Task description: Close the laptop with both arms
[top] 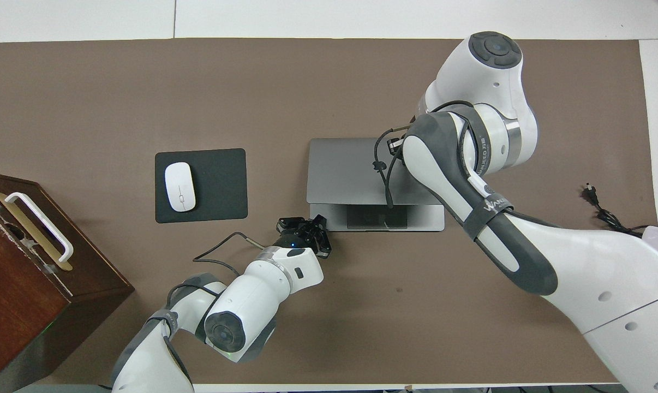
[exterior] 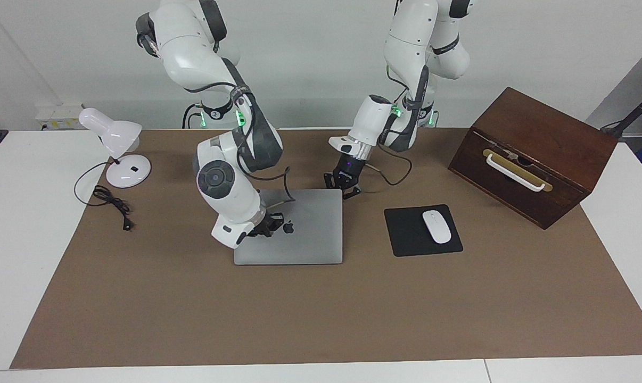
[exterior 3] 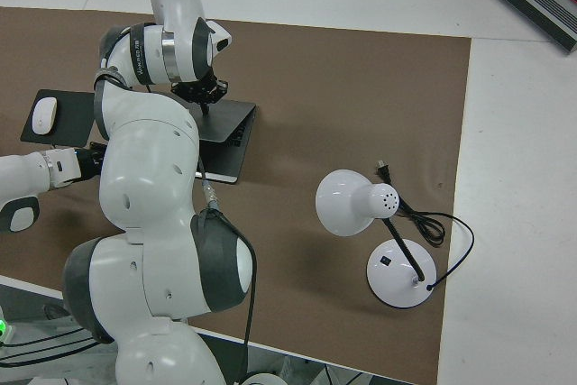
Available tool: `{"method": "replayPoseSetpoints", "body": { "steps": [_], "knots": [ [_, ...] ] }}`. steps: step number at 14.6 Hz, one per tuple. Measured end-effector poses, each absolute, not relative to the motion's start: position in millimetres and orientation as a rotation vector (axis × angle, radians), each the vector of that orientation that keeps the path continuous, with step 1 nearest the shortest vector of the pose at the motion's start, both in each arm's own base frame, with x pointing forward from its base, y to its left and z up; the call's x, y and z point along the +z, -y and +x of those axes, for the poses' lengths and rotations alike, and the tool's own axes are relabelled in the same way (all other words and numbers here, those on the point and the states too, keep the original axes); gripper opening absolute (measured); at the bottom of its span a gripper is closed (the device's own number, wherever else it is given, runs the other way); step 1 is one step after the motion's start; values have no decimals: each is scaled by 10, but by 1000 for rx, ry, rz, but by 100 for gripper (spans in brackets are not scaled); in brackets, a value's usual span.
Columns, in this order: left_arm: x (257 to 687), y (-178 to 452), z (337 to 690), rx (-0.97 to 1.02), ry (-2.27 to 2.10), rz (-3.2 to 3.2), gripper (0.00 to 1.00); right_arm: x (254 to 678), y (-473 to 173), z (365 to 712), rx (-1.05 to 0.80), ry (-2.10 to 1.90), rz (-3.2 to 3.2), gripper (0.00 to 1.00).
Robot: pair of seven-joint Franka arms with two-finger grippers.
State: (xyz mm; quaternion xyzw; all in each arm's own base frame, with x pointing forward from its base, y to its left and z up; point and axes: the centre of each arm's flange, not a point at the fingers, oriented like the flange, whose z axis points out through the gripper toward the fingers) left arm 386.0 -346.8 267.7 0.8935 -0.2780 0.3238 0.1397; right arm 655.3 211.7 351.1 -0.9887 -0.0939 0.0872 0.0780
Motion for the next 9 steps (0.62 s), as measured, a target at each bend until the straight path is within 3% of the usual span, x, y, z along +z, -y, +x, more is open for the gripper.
{"method": "replayPoseSetpoints", "body": {
  "steps": [9],
  "knots": [
    [2676, 3468, 3860, 938, 814, 2580, 1, 3252, -2100, 6373, 351, 284, -2967, 1]
  ]
}}
